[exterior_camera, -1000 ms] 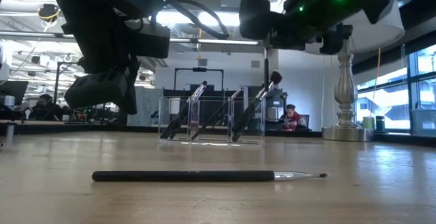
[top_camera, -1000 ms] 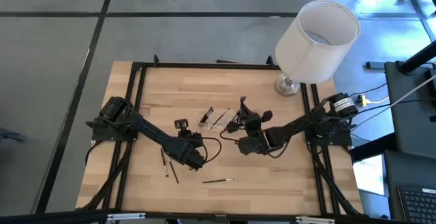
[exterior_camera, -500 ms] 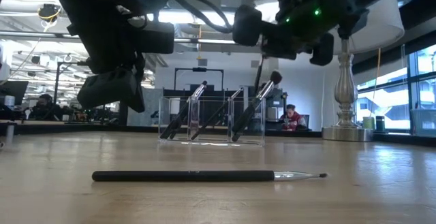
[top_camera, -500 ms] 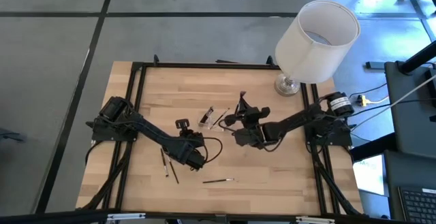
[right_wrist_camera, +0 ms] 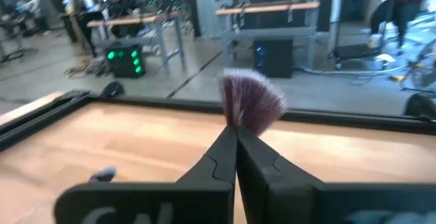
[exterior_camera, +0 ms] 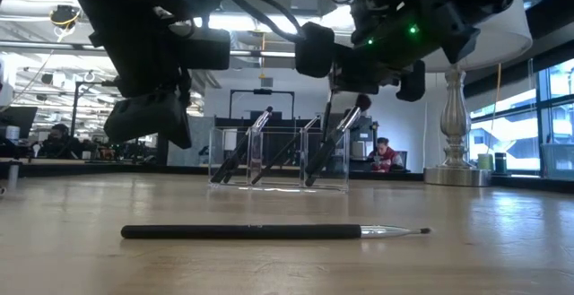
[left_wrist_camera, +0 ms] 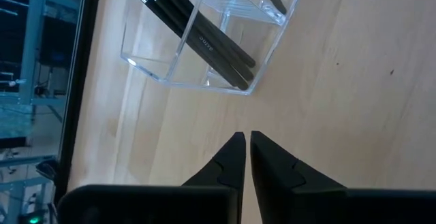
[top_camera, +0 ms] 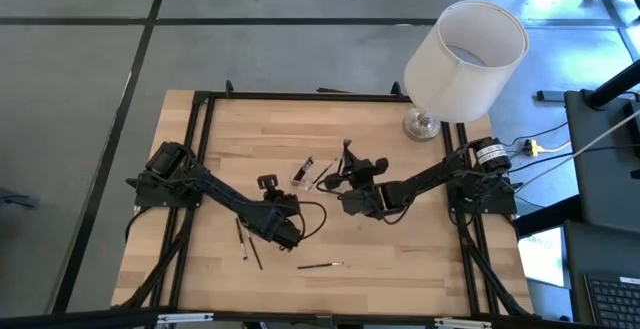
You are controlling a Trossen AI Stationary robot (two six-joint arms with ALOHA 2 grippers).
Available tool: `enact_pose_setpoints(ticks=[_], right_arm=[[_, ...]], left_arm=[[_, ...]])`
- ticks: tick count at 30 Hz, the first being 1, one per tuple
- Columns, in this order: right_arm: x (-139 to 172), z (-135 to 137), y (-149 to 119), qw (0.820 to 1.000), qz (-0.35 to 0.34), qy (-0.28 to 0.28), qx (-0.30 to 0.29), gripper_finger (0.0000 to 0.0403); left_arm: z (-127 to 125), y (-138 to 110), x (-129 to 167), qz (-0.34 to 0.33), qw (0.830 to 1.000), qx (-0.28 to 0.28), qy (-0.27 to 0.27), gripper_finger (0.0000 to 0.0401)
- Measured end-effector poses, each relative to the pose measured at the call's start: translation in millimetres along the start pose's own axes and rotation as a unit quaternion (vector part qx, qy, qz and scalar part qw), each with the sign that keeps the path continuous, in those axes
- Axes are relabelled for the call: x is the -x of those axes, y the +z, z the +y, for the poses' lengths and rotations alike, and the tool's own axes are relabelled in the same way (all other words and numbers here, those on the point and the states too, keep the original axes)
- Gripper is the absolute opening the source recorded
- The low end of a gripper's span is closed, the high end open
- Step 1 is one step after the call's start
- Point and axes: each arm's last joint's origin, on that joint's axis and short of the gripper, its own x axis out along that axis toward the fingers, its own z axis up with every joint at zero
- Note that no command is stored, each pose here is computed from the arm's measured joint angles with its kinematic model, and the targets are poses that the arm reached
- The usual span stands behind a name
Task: Put items in baskets/containers
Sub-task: Put the highlighter brush into the transparent organizer, then put the liner brush into the transparent organizer
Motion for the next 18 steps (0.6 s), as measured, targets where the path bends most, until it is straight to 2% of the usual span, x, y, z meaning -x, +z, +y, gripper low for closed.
enact_pose_setpoints(ticks=[5,11,18], right_arm=[[0.7,2.0,-1.5,0.999,0.027,0.035,0.012,0.0037],[14.9,4.8,3.5,0.994,0.034,0.072,0.073,0.0088],[51.0,3.4,45.2,0.982,0.014,0.127,0.141,0.0117]], left_arm=[[-0.1,0.0,-0.1,0.000,1.000,0.006,0.000,0.0033],[-0.1,-0.1,-0.1,0.001,1.000,0.006,-0.001,0.0047],[-0.8,0.9,-0.2,-0.002,1.000,0.012,-0.004,0.0054]])
